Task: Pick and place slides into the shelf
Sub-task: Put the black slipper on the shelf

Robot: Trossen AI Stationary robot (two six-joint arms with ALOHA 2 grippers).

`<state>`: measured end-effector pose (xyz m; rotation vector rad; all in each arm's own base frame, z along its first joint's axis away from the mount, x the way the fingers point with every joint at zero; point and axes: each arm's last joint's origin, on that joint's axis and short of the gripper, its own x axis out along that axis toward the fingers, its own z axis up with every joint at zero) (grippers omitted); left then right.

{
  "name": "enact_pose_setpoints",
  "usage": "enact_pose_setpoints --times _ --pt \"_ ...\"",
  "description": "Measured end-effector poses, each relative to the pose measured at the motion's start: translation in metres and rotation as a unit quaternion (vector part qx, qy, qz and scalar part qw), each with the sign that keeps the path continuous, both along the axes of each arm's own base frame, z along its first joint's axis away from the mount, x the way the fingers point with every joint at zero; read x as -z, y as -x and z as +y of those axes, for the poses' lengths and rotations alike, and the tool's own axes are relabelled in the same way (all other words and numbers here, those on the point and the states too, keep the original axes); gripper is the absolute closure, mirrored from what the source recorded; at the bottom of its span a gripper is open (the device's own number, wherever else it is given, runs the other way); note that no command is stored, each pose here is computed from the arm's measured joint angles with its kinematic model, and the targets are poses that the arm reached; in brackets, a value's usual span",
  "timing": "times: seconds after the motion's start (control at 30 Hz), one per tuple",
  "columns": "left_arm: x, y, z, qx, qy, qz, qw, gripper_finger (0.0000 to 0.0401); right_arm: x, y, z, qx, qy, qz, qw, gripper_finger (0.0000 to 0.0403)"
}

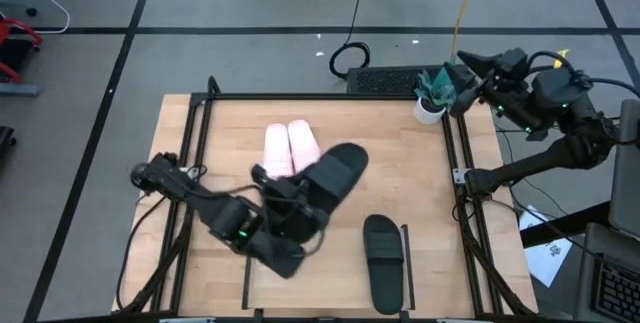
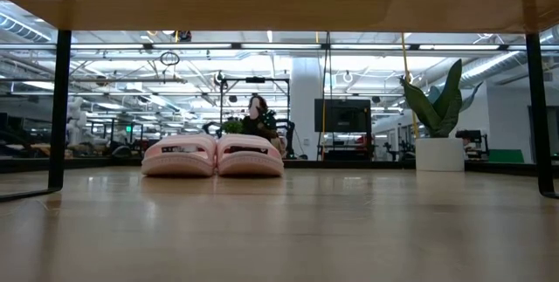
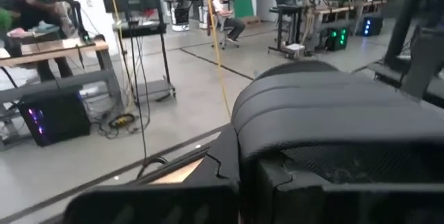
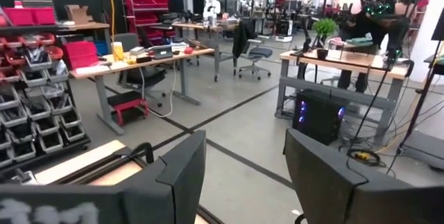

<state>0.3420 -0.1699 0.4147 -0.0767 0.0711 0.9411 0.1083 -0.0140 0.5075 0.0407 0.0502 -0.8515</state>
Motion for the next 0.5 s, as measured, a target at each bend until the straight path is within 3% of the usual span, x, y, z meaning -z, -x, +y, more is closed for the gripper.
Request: enact_pose_setpoints --times 0.17,0.5 --pt "-0.031 0.023 0.005 -0.018 -0.004 -0.047 0.999 0.0401 0.002 -0.01 0.001 0.001 -0.005 0.006 1.0 0.0218" --pt "-0.022 0.004 -0.04 -0.003 -0.038 -0.03 0.999 0.0401 0.009 -0.035 0.003 0.0 -0.002 0.038 0.999 0.0218"
